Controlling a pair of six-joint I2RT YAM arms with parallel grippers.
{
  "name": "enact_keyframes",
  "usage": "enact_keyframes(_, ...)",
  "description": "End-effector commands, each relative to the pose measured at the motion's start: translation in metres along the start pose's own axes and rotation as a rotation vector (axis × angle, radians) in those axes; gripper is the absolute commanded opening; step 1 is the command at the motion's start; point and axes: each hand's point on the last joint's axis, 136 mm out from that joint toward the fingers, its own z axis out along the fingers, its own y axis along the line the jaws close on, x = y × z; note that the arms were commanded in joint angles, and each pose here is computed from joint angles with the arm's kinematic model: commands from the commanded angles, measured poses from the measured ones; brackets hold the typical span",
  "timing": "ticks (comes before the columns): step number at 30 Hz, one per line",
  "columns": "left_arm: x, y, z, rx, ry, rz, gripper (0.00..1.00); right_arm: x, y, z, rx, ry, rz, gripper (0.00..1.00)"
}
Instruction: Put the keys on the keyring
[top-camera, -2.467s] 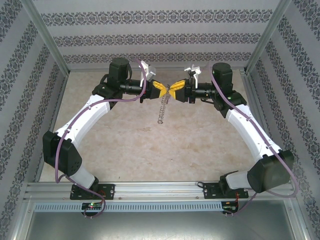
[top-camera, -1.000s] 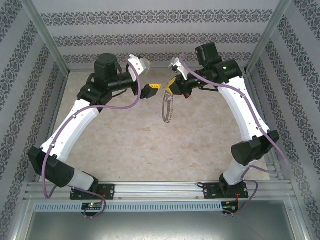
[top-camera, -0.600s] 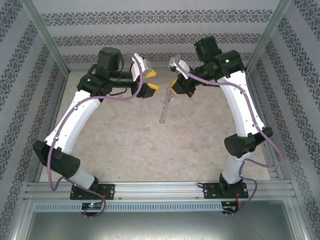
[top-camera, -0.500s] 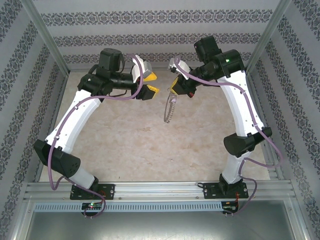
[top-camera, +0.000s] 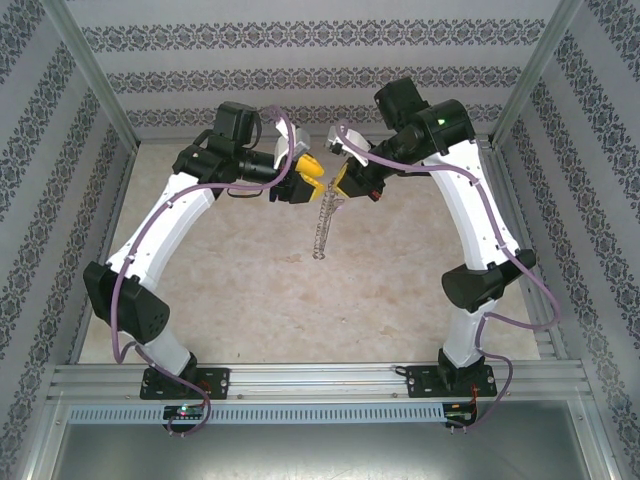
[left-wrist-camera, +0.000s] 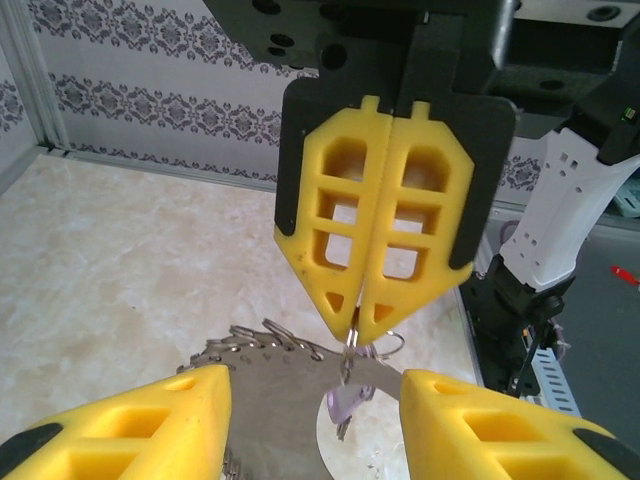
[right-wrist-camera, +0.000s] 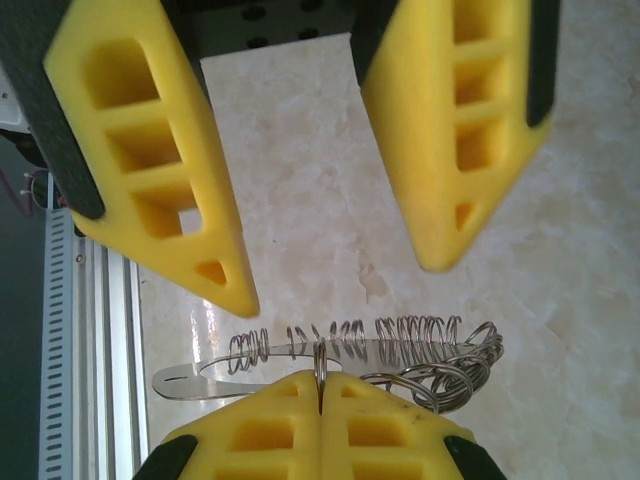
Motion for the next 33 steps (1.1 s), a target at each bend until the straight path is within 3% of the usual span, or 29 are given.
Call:
enact_keyframes(1, 0.002, -0.007, 0.004, 0.055, -0.011, -0.021, 0.48, -0.011, 0.005, 0.002, -0.018, -0.026, -0.037, 0.00)
enact_keyframes(10, 0.007, -0.009, 0.008, 0.083, -0.004, -0.029, 0.38, -0.013, 0.004, 0.007, -0.018, -0.022, -0.042, 0.00)
enact_keyframes(17, 0.015, -0.008, 0.010, 0.079, 0.019, -0.042, 0.48, -0.013, 0.003, 0.007, -0.010, -0.020, -0.044, 0.00)
enact_keyframes(25, 0.013, -0.010, 0.010, 0.102, 0.005, -0.043, 0.36, -0.014, 0.002, 0.007, -0.006, -0.025, -0.044, 0.00)
enact_keyframes(33, 0.016, -0.014, 0.012, 0.124, 0.015, -0.052, 0.36, -0.016, 0.001, 0.006, 0.003, -0.033, -0.050, 0.00)
